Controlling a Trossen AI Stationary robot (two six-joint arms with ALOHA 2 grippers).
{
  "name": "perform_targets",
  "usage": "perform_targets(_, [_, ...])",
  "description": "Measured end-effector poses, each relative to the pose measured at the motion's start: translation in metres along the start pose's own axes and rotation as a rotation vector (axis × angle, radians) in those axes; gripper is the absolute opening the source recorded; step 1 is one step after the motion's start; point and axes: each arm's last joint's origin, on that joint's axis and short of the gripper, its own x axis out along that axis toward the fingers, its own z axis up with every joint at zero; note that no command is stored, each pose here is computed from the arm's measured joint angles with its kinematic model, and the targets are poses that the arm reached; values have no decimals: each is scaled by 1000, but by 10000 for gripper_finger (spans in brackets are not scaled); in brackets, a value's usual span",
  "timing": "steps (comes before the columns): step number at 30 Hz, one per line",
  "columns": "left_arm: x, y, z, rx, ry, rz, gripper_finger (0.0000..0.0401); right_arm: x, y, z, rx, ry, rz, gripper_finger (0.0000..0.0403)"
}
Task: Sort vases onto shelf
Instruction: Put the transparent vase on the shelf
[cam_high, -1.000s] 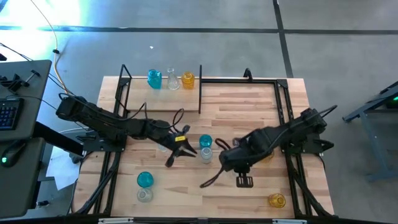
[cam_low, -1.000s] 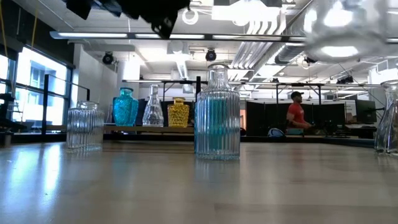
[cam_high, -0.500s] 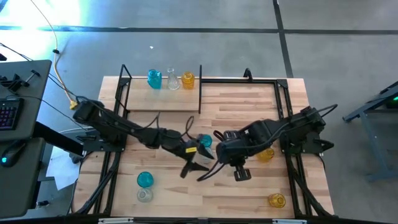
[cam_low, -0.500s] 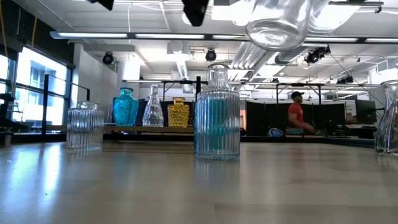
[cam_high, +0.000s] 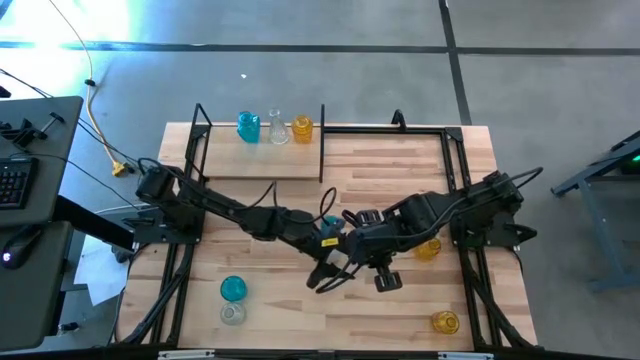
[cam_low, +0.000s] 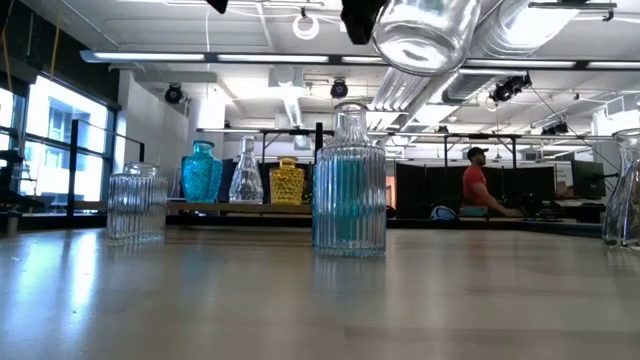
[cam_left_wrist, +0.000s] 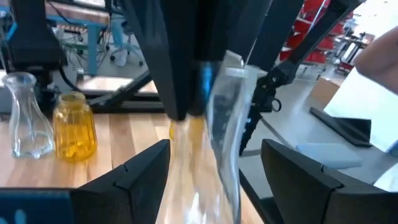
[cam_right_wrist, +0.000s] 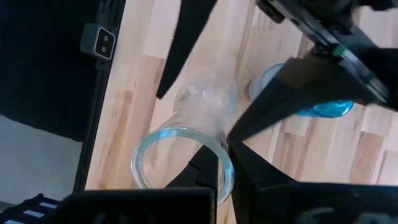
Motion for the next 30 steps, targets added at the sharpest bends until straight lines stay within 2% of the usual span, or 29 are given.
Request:
perform_targets(8, [0, 1, 7, 27, -18, -1, 244, 0, -6, 3, -2, -28, -7, 0])
perform_targets(20, [2, 5, 3, 33, -1, -1, 241, -1, -15, 7, -20, -54, -15, 0])
perform_targets(24, [3, 6, 2, 52, 1, 0, 220, -1, -15, 8, -20, -63, -13, 0])
perform_targets(30, [3, 6, 0, 82, 18, -30, 160, -1, -15, 9, -21, -74, -24, 0])
